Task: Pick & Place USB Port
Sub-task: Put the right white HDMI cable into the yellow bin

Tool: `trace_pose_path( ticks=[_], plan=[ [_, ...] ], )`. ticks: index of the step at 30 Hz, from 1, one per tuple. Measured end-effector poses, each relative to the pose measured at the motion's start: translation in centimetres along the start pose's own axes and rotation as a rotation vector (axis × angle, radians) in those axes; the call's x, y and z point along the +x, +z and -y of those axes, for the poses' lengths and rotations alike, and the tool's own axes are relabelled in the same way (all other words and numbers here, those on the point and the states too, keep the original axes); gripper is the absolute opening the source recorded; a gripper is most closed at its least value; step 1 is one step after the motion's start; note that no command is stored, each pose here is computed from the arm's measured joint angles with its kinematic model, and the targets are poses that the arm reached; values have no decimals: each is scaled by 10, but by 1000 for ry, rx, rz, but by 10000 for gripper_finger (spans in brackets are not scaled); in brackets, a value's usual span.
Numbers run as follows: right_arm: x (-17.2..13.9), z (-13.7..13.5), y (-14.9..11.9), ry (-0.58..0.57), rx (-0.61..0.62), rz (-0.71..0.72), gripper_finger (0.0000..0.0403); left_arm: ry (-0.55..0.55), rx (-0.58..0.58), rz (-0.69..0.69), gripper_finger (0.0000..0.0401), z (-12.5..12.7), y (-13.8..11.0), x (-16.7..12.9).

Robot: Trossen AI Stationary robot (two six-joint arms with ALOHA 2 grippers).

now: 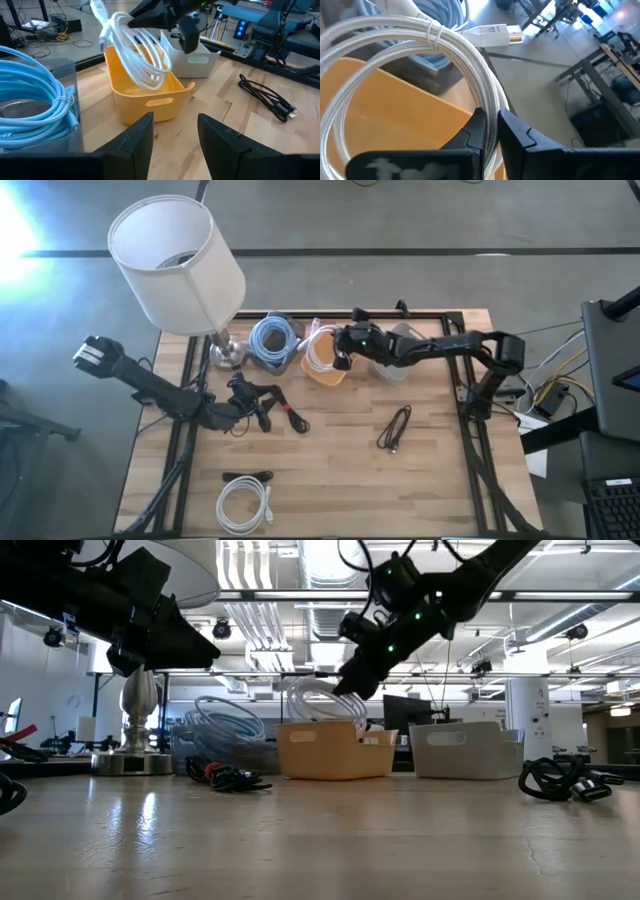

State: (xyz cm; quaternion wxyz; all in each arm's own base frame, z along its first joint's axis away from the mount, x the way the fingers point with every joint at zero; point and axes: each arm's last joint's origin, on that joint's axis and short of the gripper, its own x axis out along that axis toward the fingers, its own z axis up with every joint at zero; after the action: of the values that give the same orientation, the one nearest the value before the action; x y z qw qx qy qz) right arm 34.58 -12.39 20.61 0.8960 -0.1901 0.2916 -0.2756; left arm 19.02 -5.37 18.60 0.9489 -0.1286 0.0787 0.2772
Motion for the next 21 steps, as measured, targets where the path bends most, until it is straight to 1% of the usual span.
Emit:
trace_pose_path(
  ticks=[3, 9, 12, 17, 21],
  plan=[
    [8, 0, -5, -5, 3, -24, 29, -1, -1, 0, 156, 0, 0, 0],
    [9, -2, -8, 0, -2, -43, 36, -1, -1, 0, 156, 0, 0, 0],
    [9, -2, -8, 2, -2, -45, 56, -1, 0, 0, 156, 0, 0, 0],
    [9, -1, -8, 1, 39, -48, 100, -1, 0, 0, 156, 0, 0, 0],
    [9, -2, -10, 4, 37, -71, 129, -1, -1, 0, 156, 0, 0, 0]
  ],
)
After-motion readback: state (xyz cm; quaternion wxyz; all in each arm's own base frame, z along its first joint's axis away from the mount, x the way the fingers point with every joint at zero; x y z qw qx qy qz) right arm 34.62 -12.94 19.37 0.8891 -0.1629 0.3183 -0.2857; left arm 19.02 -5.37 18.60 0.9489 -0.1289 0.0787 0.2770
